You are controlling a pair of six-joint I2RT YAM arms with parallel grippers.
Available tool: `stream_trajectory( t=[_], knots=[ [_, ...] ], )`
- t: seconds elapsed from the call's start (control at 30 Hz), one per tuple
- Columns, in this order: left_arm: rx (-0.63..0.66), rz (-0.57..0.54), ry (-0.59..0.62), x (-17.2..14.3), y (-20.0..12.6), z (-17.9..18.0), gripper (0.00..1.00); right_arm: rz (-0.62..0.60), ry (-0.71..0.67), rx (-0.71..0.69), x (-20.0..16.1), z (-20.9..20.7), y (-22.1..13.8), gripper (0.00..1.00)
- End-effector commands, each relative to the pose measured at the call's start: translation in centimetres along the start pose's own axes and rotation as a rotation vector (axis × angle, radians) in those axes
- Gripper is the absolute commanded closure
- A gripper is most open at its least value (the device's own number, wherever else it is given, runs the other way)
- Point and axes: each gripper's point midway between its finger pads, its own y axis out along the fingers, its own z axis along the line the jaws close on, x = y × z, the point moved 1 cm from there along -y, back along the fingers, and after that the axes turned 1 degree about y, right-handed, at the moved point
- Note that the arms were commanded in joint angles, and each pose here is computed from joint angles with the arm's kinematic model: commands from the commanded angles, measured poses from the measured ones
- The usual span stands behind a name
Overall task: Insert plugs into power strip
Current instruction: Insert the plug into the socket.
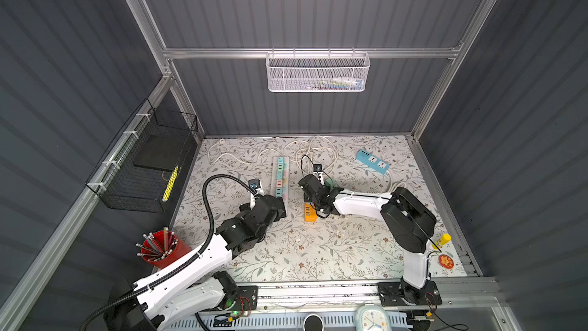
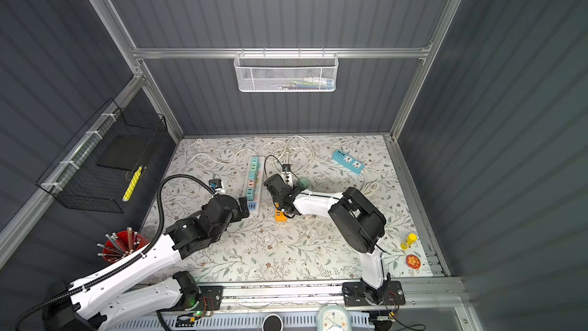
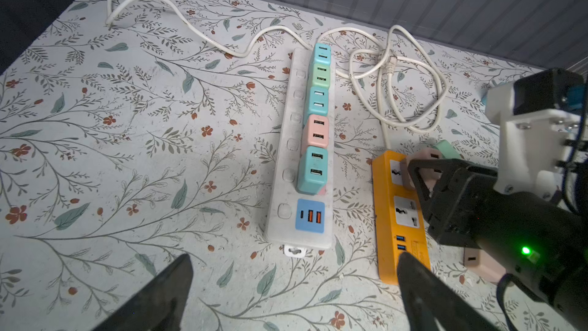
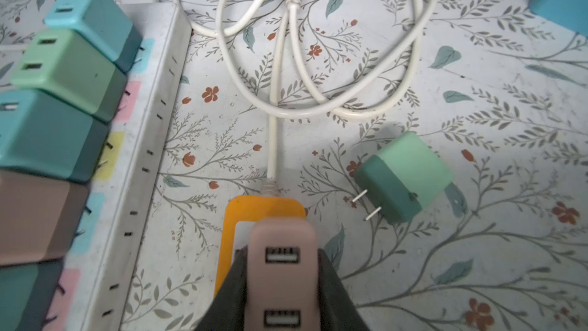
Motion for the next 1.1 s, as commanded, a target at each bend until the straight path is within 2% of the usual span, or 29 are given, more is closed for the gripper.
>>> stream_trajectory(
  t=[0.0, 0.13, 0.27, 0.43, 0.6, 0.7, 0.87, 1.07],
  knots=[
    [0.025, -0.016, 0.019, 0.8, -0.1, 0.2, 0.00, 0.201, -0.219, 0.032, -6.2, -1.0, 0.8, 0.70],
    [0.020, -0.004, 0.022, 0.9, 0.1, -0.3, 0.00, 0.210, -0.310, 0.114, -6.2, 0.3, 0.2, 0.67],
    [0.003, -0.014, 0.006, 0.7, 0.2, -0.4, 0.00, 0.238, -0.290, 0.146, -7.1, 0.6, -0.1, 0.63],
    [-0.007, -0.012, 0.004, 0.7, 0.5, -0.8, 0.00, 0.263, -0.256, 0.190, -7.4, 1.2, -0.5, 0.53],
    [-0.092, 0.019, 0.000, -0.1, 1.0, -2.4, 0.00, 0.190, -0.172, 0.235, -3.1, 2.1, -3.8, 0.34],
    [-0.089, 0.009, -0.003, 0.2, 0.8, -2.4, 0.00, 0.153, -0.161, 0.262, -0.9, 2.4, -5.5, 0.30],
    [-0.081, -0.009, 0.000, 0.6, 0.4, -2.0, 0.00, 0.135, -0.143, 0.262, 1.3, 2.6, -6.6, 0.28],
    [-0.065, -0.030, -0.008, 0.8, 0.0, -1.2, 0.00, 0.107, -0.072, 0.215, 3.7, 0.8, -6.5, 0.30]
  ],
)
